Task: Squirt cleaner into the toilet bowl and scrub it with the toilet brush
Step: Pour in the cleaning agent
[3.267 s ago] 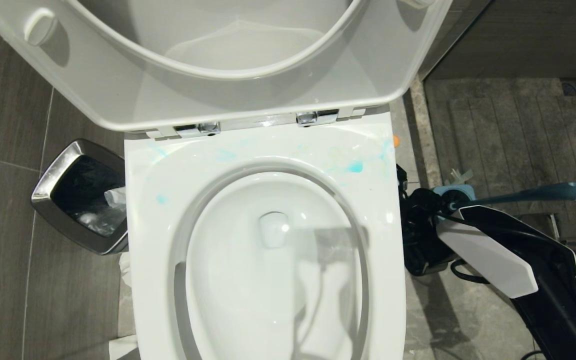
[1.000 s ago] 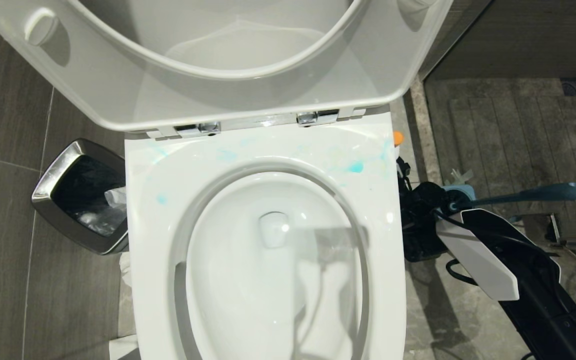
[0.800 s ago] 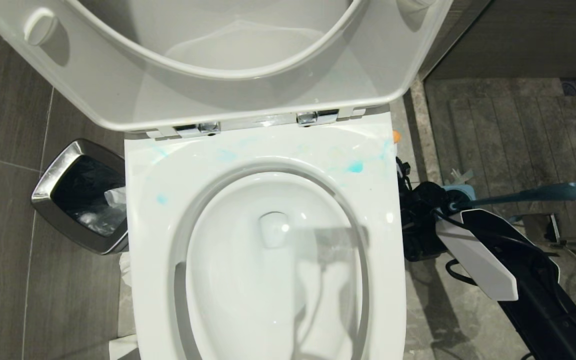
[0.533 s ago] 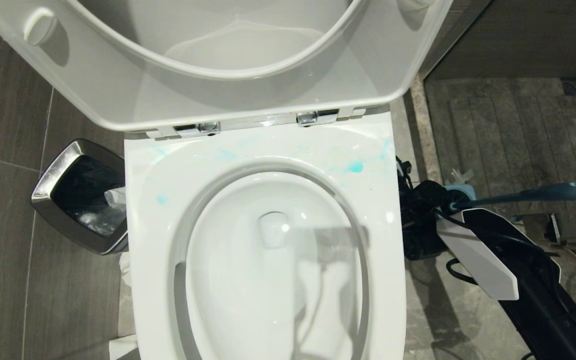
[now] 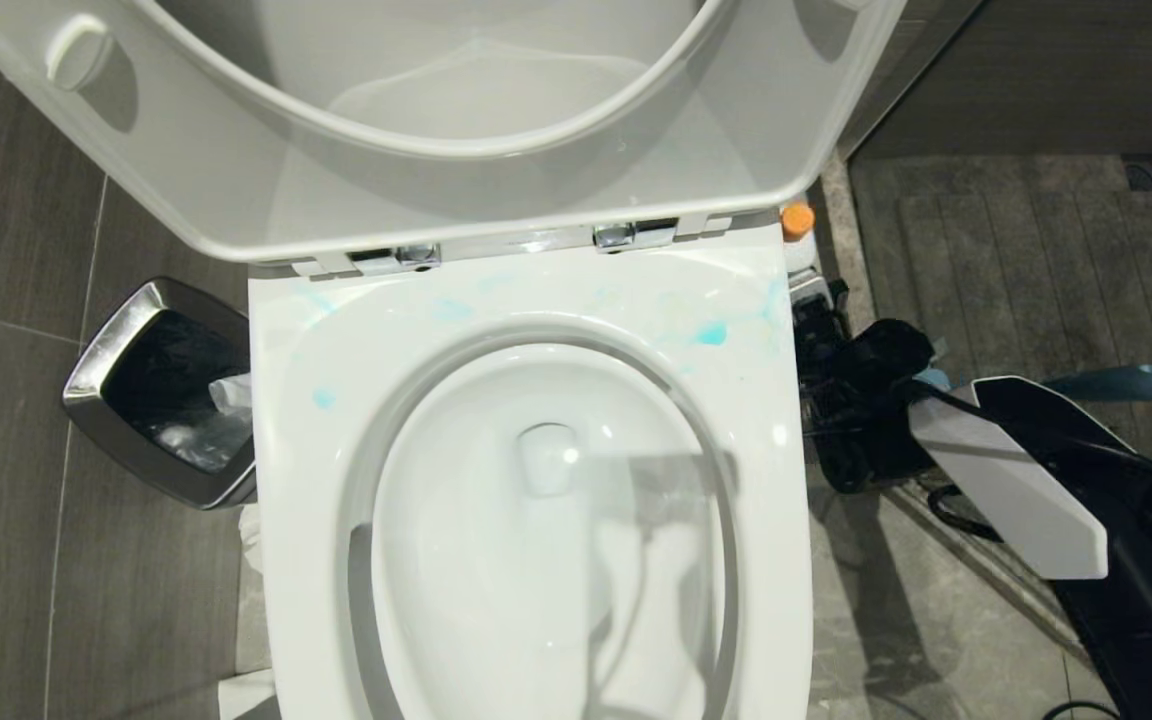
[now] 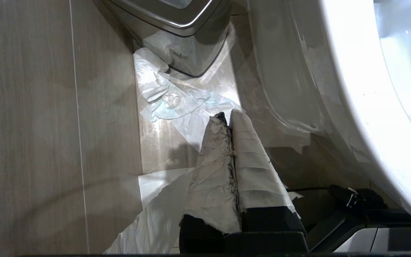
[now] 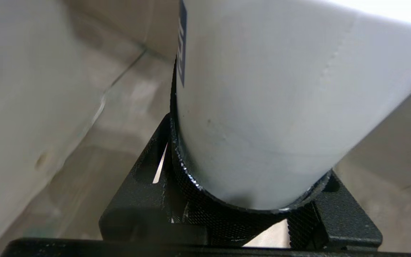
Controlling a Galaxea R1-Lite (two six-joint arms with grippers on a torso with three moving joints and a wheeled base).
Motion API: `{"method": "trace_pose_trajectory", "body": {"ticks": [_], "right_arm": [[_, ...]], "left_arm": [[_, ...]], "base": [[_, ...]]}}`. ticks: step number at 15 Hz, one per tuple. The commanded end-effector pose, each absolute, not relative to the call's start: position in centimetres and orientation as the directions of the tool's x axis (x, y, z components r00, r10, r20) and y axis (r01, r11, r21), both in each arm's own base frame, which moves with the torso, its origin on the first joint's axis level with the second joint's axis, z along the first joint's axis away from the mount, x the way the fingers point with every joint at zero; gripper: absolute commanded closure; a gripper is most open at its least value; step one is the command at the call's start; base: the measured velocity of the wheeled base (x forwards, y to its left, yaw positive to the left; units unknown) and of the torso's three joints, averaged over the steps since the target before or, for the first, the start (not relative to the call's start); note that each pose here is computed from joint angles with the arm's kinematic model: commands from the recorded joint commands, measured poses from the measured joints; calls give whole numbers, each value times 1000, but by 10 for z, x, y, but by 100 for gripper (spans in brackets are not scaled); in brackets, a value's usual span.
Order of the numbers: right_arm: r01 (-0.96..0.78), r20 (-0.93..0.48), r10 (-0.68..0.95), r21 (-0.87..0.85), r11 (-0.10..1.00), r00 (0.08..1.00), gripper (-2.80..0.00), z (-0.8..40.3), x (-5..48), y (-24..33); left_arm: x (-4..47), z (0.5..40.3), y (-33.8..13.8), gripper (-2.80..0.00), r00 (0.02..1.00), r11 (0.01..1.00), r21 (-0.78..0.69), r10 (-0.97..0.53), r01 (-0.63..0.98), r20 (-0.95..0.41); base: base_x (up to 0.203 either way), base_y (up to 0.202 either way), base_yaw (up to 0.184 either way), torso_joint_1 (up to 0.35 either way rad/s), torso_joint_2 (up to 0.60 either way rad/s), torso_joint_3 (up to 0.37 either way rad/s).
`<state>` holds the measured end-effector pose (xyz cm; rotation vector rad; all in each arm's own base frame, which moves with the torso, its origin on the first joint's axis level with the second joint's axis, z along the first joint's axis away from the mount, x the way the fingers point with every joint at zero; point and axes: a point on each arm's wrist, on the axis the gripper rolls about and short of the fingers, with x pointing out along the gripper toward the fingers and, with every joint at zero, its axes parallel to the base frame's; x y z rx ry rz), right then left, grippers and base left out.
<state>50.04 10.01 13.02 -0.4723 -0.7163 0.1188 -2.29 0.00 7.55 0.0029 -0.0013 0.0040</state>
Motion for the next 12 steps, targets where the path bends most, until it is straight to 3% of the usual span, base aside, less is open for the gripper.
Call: {"method": "trace_pose_trajectory", "body": {"ticks": [1, 8, 12], "right_arm": [[89, 658, 249, -435, 896, 710, 0, 189, 471, 93], [81, 600, 128, -309, 948, 790, 0, 271, 332, 66], [61, 556, 67, -209, 976, 828, 0, 277, 260, 51]], "left_arm": [[-23, 75, 0, 0, 1000, 1000, 3, 6, -6, 0], [-23, 75, 0, 0, 1000, 1000, 3, 5, -5, 0], [-23, 75, 0, 0, 1000, 1000, 2, 6, -6, 0]], "base": [[0, 0, 0, 0, 0, 0], [0, 0, 0, 0, 0, 0], [0, 0, 0, 0, 0, 0]]}}
